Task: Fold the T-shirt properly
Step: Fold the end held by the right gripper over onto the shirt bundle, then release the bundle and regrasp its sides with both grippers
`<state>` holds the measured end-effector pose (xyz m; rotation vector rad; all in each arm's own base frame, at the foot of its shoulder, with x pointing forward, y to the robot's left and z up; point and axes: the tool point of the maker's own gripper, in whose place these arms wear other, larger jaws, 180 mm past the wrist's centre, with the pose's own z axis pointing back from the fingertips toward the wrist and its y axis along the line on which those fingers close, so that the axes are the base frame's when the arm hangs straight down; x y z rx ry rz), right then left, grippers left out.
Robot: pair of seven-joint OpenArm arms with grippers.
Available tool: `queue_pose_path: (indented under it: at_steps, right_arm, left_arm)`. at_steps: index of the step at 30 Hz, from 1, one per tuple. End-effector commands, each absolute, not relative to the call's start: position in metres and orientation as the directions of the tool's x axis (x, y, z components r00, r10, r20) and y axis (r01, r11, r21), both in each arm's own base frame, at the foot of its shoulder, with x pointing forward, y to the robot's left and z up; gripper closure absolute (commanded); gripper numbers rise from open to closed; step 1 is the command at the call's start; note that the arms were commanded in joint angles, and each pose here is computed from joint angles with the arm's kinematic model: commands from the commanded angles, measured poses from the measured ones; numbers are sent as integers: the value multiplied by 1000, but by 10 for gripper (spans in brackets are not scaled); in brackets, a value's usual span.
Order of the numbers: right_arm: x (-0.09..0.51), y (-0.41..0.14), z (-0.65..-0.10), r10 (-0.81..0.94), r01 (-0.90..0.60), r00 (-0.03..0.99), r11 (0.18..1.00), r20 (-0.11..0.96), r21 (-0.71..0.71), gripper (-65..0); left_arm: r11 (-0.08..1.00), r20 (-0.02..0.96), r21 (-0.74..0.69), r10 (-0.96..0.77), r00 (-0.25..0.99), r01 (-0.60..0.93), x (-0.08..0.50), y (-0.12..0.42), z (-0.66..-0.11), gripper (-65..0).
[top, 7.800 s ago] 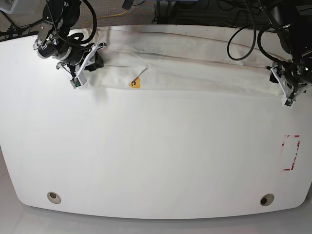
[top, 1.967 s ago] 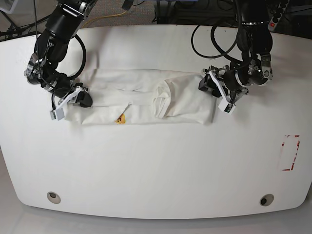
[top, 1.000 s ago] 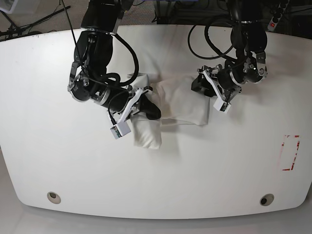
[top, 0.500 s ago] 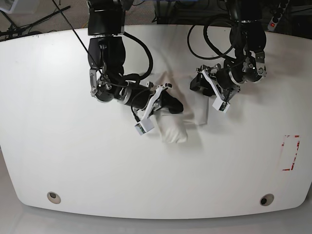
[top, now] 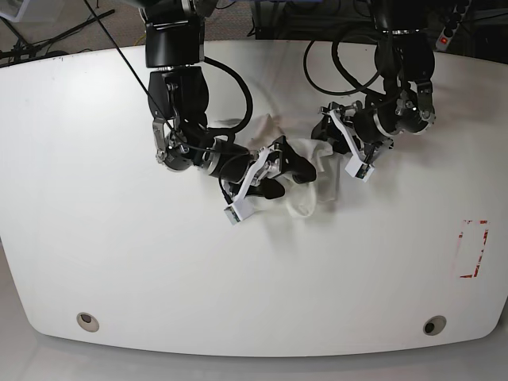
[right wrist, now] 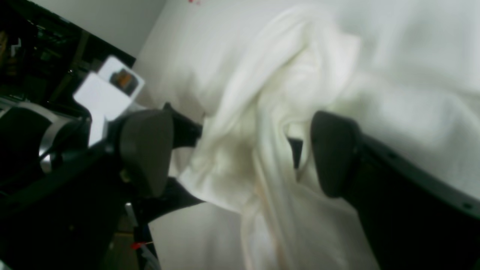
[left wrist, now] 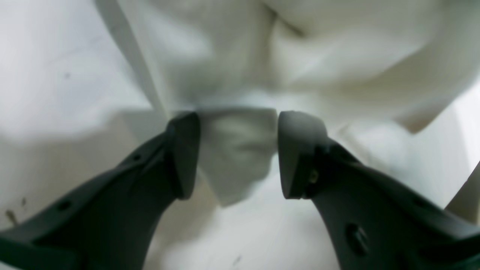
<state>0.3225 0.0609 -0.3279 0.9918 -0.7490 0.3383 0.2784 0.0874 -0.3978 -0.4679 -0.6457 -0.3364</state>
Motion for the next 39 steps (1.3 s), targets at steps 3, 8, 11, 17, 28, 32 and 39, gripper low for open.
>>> queue_pose_path:
  at_steps: [3,8,11,17,28,32,39]
  right_arm:
    - [323,54,-285,-77,-658,602,516,795,549,-553]
    - [310,32,-271,-25,-697,530,555,847,453,-553]
    - [307,22,-281,6,-690,540,576,841,439,-553]
    - [299,9,-317,40,-643,621,597,783,480,-553]
    - [244,98,-315,130,-746,626,390,769,540,-553]
    - [234,137,-300,147,-794,579,326,802,514,-553]
    - [247,132,-295,161,-814,535,364,830,454,-553]
  left_arm:
    - [826,746,-263,-154,648,499,284,96,-355,-306]
    - [870,772,-231,-109,626,436,276,131,-339,-306]
    - [898,760,-188,-124,638,399,268,160,-340,-306]
    - [917,734,-150,-147,663,369,253,195,-341,-306]
    - [952,733,-117,-110,672,283,246,231,-337,-306]
    - [952,740,-101,-122,662,289,247,231,-332,-306]
    - [924,766,-25,-228,601,381,255,214,-309,-307]
